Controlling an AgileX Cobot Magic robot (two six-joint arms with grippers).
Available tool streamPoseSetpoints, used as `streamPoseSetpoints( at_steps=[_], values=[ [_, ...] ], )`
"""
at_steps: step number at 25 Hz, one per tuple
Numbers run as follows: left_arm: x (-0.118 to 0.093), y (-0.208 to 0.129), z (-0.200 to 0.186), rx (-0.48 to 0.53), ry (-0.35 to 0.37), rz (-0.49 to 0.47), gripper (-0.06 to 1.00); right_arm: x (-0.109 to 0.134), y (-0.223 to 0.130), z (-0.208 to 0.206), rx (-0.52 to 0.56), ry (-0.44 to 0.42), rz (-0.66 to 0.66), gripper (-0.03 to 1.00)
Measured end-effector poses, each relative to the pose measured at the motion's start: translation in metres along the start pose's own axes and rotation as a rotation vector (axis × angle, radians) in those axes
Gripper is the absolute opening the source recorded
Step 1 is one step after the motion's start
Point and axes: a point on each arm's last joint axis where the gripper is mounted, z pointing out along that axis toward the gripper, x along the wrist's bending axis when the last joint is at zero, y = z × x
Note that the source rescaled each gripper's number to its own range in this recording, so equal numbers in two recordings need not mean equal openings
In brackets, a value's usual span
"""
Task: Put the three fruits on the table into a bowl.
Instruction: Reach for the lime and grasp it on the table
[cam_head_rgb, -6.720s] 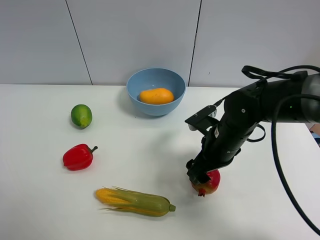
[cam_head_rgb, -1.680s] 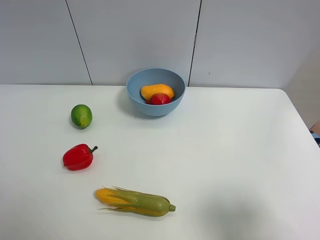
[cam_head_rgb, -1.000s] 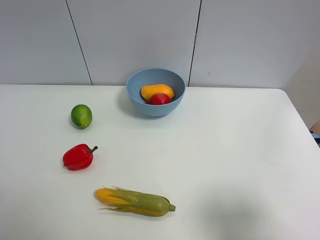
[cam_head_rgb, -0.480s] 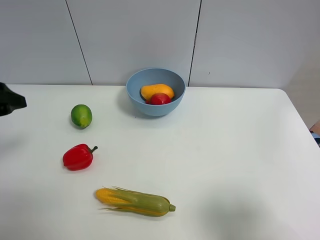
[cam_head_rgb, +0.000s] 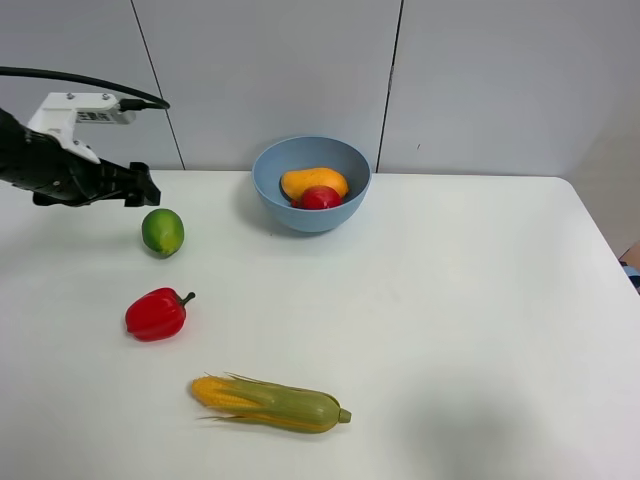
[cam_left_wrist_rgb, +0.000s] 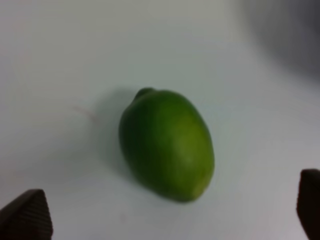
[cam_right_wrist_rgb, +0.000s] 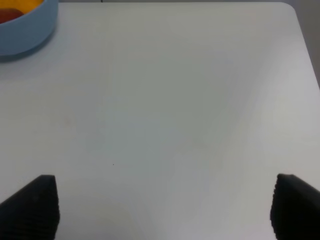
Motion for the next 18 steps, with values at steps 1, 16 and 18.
streamPoseSetpoints(
  at_steps=[1, 16, 18],
  values=[
    [0.0, 0.004, 0.011, 0.011, -0.002, 0.001, 1.0, 0.0, 0.0, 0.0, 0.0, 0.0, 0.0, 0.45],
    [0.011, -0.014, 0.107, 0.174, 0.011, 0.035, 1.0, 0.0, 0.0, 0.0, 0.0, 0.0, 0.0, 0.45],
    [0.012, -0.021, 0.115, 0.199, 0.011, 0.033, 1.0, 0.0, 0.0, 0.0, 0.0, 0.0, 0.0, 0.45]
  ],
)
